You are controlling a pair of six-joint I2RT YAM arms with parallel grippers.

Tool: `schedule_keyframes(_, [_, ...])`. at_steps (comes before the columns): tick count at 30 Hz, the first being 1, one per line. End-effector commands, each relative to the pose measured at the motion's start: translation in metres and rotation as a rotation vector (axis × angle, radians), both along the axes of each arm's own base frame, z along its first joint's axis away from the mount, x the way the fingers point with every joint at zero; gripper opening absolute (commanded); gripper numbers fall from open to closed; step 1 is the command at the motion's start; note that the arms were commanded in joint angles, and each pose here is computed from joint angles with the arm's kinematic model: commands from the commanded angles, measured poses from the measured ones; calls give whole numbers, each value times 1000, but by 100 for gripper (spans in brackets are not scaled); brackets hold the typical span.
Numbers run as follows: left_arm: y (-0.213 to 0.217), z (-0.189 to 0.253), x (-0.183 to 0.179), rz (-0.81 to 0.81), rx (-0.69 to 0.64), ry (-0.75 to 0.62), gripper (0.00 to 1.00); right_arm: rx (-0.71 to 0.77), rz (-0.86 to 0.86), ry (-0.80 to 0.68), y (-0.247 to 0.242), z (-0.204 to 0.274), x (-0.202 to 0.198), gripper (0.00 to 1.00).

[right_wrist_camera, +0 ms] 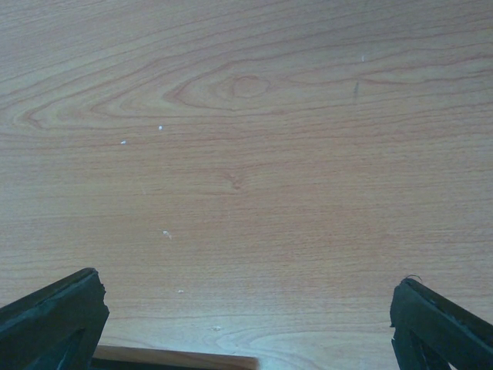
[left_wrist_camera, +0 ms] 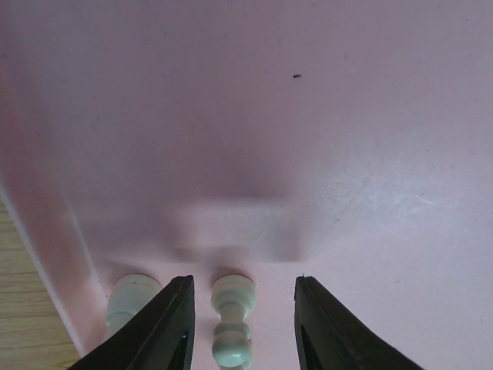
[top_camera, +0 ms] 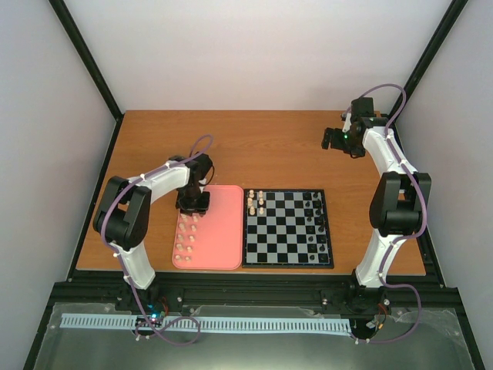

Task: Set up the chess pieces on the board
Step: Pick up the chess piece from the storage box.

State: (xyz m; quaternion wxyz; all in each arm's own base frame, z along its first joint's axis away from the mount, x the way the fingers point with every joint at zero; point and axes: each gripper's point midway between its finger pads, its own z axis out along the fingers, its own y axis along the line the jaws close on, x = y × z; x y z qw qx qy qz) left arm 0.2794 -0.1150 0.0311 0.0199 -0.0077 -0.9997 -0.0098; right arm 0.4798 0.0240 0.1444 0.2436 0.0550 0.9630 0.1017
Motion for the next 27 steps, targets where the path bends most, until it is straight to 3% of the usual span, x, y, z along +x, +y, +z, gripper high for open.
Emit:
schedule_keyframes(1, [-2, 0, 1, 7, -26, -9, 37, 8, -20, -9, -5, 2, 1, 100])
schedule_keyframes(15, [2, -2, -4, 4, -5, 4, 31, 3, -21, 1, -6, -2, 0, 100])
schedule_keyframes(23, [2, -5, -5, -1, -3, 15, 10, -5, -22, -10, -7, 3, 0, 100])
schedule_keyframes(27, [1, -1, 0, -5, -1, 2, 7, -1, -22, -6, -6, 2, -1, 100])
